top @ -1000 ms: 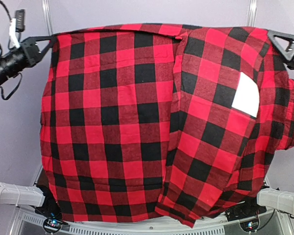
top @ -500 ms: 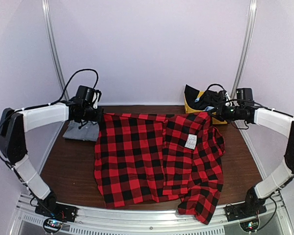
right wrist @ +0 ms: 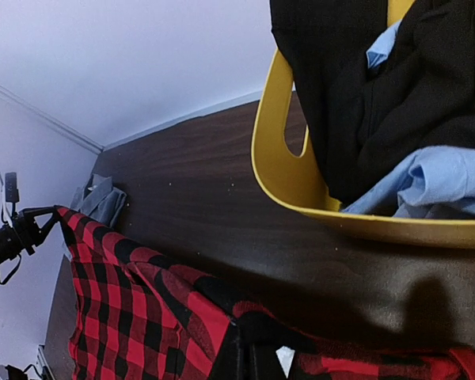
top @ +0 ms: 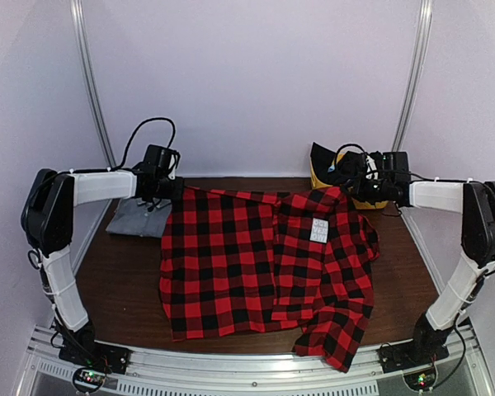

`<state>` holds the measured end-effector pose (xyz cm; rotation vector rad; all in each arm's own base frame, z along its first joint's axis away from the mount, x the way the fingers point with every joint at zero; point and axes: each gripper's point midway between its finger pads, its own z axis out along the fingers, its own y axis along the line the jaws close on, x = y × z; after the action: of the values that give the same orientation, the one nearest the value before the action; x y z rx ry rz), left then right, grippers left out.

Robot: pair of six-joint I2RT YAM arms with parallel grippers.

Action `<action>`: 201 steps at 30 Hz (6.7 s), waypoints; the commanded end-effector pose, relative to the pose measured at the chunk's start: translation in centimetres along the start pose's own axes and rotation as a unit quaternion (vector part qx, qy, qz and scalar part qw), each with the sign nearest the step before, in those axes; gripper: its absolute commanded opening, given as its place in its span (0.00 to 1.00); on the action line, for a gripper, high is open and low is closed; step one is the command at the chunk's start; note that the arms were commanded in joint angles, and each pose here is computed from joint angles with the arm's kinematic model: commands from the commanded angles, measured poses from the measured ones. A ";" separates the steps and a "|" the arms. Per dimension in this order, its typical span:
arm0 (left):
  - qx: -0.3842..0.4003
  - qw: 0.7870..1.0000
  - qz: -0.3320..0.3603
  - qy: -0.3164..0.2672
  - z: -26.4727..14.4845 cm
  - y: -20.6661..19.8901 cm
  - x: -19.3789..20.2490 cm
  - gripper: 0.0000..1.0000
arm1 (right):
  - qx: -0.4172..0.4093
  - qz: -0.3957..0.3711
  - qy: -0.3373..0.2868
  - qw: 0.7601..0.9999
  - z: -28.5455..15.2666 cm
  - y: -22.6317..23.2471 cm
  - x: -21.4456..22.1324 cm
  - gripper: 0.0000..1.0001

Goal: Fold and stack the long sleeve shirts
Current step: Flatten out the crumpled shirt at the center of the board, then move the flattened shirt to the center of the board, then pick up the sleeve from the center of the board, then place the sleeve at the center of the board, then pick up the sleeve from the center of the board.

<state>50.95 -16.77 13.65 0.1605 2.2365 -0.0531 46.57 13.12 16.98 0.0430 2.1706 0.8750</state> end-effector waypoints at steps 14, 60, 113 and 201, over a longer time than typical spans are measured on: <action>0.017 0.999 -0.032 -0.032 0.7 0.3 -3.6 0.45 | 0.082 -0.046 -0.060 0.994 -0.8 -0.4 -5.9 0.50; 0.199 0.962 -0.039 0.181 -12.3 -9.6 26.5 0.71 | 0.128 0.088 0.135 0.979 -6.7 -1.8 26.0 0.57; 0.184 0.981 -0.003 0.063 -13.0 -10.9 15.7 0.78 | -0.003 -0.069 0.181 0.981 -3.0 16.0 30.2 0.00; 0.208 0.974 -0.001 0.086 -16.4 -10.5 15.2 0.97 | 0.084 -0.176 0.315 0.929 -12.9 12.0 35.5 0.78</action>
<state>27.61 -24.16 11.01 0.4100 2.3893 -0.5010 9.66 25.89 7.03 -0.6250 2.7091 0.6484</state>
